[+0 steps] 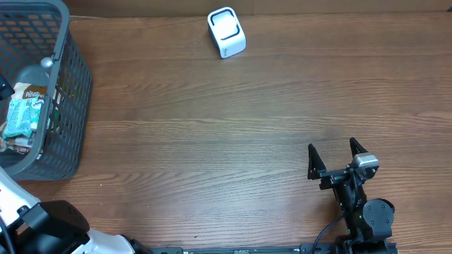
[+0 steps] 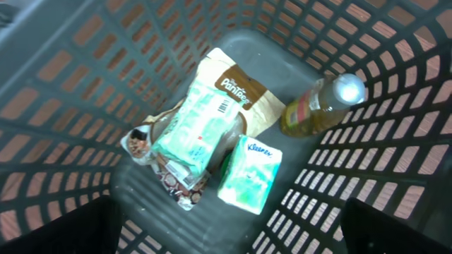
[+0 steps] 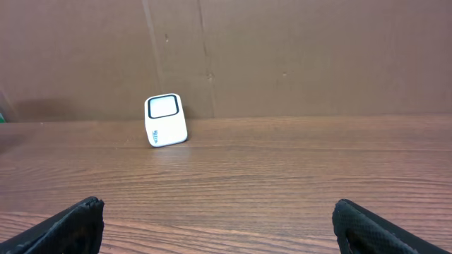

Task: Scan the item barcode
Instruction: 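Grasp the green Kleenex tissue pack in the basket with the left gripper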

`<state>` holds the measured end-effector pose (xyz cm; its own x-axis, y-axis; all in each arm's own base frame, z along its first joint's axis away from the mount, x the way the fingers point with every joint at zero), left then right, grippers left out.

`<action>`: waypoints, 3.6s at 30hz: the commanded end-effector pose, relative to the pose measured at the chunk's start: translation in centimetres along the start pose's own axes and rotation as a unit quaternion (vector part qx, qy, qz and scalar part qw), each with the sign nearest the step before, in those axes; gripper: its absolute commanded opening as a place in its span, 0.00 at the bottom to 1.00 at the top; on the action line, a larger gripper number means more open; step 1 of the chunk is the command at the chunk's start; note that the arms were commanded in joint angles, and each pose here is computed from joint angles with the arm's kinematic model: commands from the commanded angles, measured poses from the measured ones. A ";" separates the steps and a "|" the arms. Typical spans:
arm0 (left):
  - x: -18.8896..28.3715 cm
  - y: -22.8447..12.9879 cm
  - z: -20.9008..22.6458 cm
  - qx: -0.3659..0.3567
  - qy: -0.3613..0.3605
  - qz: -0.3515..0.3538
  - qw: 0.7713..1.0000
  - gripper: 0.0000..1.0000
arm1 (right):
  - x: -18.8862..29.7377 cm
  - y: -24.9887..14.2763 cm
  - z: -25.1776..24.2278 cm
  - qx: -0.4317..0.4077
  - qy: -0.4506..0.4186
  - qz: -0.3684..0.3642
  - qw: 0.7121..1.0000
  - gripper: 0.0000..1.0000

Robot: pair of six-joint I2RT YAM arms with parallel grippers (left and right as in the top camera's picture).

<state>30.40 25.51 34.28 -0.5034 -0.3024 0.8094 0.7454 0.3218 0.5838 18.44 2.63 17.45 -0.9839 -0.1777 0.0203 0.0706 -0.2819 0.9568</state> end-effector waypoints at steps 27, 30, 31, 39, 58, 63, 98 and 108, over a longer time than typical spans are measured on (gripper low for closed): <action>-4.6 -2.6 -1.1 -0.036 -0.056 0.049 0.997 0.99 | 0.0 -0.2 -0.2 -0.003 -0.005 -0.003 1.000 1.00; -5.8 -3.1 -1.6 -0.040 -0.076 0.050 0.995 1.00 | 0.0 -0.2 -0.2 -0.003 -0.005 -0.003 1.000 1.00; -6.2 -3.2 -1.7 -0.040 -0.082 0.051 0.995 1.00 | 0.0 -0.2 -0.2 -0.003 -0.005 -0.003 1.000 1.00; -10.4 -4.0 -1.8 -0.039 -0.107 0.081 0.990 1.00 | 0.0 -0.2 -0.2 -0.003 -0.005 -0.003 1.000 1.00; -17.0 -6.0 -4.5 -0.105 -0.149 0.140 0.973 1.00 | 0.0 -0.2 -0.2 -0.003 -0.005 -0.003 1.000 1.00; -17.1 -6.2 -4.3 -0.110 -0.136 0.147 0.974 1.00 | 0.0 -0.2 -0.2 -0.003 -0.005 -0.003 1.000 1.00; -19.7 -9.2 -4.7 -0.116 -0.123 0.174 0.970 0.99 | 0.0 -0.2 -0.2 -0.003 -0.005 -0.003 1.000 1.00; -20.1 -9.3 -4.7 -0.118 -0.120 0.171 0.971 1.00 | 0.0 -0.2 -0.2 -0.003 -0.005 -0.003 1.000 1.00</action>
<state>35.56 24.86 13.47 -0.2945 -0.0117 0.9556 0.9414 0.1687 0.2922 18.44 2.63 17.45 -0.9839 -0.1777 0.0203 0.0706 -0.2819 0.9568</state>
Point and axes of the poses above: each gripper's point midway between its finger pads, its own x axis back along the fingers, its own z axis along the line the jaws close on, y = z × x, the point moved 6 cm from there along x, back along the fingers, and after that the axes turned 11 degrees about -x, right-handed, at the moved point
